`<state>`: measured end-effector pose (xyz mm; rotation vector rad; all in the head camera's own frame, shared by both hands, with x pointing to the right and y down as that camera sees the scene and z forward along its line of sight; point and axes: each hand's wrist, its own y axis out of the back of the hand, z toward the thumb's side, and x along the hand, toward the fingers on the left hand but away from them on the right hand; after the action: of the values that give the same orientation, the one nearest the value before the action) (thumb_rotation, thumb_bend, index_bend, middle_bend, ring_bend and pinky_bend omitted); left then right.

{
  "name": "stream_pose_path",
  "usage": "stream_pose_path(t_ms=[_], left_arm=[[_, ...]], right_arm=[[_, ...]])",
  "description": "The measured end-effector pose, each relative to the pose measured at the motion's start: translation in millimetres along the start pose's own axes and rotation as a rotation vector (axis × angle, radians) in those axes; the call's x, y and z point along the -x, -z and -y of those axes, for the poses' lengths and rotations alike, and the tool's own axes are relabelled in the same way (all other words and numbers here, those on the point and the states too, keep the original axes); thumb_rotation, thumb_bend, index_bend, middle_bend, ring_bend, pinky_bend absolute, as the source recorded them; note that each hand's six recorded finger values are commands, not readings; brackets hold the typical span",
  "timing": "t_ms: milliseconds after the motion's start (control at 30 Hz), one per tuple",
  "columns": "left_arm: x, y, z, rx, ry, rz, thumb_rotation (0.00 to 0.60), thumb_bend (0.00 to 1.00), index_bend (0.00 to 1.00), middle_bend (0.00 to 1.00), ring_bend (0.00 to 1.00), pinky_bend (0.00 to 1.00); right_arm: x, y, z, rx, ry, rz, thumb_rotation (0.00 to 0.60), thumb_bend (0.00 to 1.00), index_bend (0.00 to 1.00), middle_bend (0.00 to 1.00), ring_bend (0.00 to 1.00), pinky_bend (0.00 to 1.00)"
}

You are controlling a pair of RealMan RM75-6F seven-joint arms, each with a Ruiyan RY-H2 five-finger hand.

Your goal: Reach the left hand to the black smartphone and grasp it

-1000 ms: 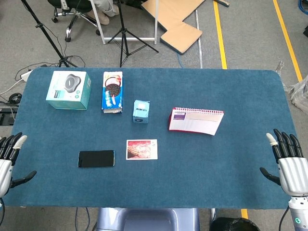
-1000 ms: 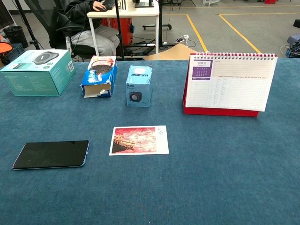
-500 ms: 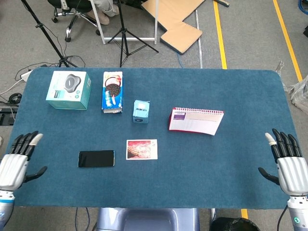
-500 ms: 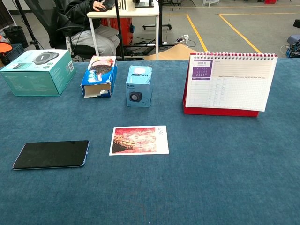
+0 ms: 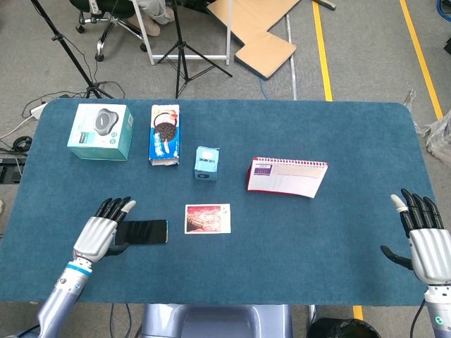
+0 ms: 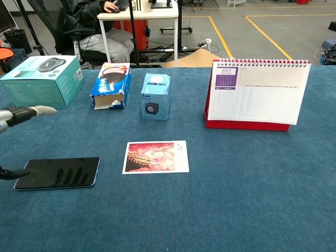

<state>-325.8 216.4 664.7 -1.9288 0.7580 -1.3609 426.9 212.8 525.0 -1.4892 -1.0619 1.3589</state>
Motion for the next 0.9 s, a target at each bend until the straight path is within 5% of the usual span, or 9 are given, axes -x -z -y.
stream_pose_path(t_ms=[367, 900], left_arm=[[-22, -7, 33, -0.018, 0.069, -0.020, 0.600, 0.26, 0.00, 0.00, 0.00, 0.00], [-30, 0, 51, -0.003, 0.112, -0.046, 0.600, 0.26, 0.00, 0.00, 0.00, 0.00]], right_arm=[[2, 2, 5, 0.005, -0.020, 0.003, 0.600, 0.00, 0.07, 0.00, 0.00, 0.00], [3, 3, 6, 0.007, -0.026, 0.006, 0.600, 0.00, 0.07, 0.00, 0.00, 0.00]])
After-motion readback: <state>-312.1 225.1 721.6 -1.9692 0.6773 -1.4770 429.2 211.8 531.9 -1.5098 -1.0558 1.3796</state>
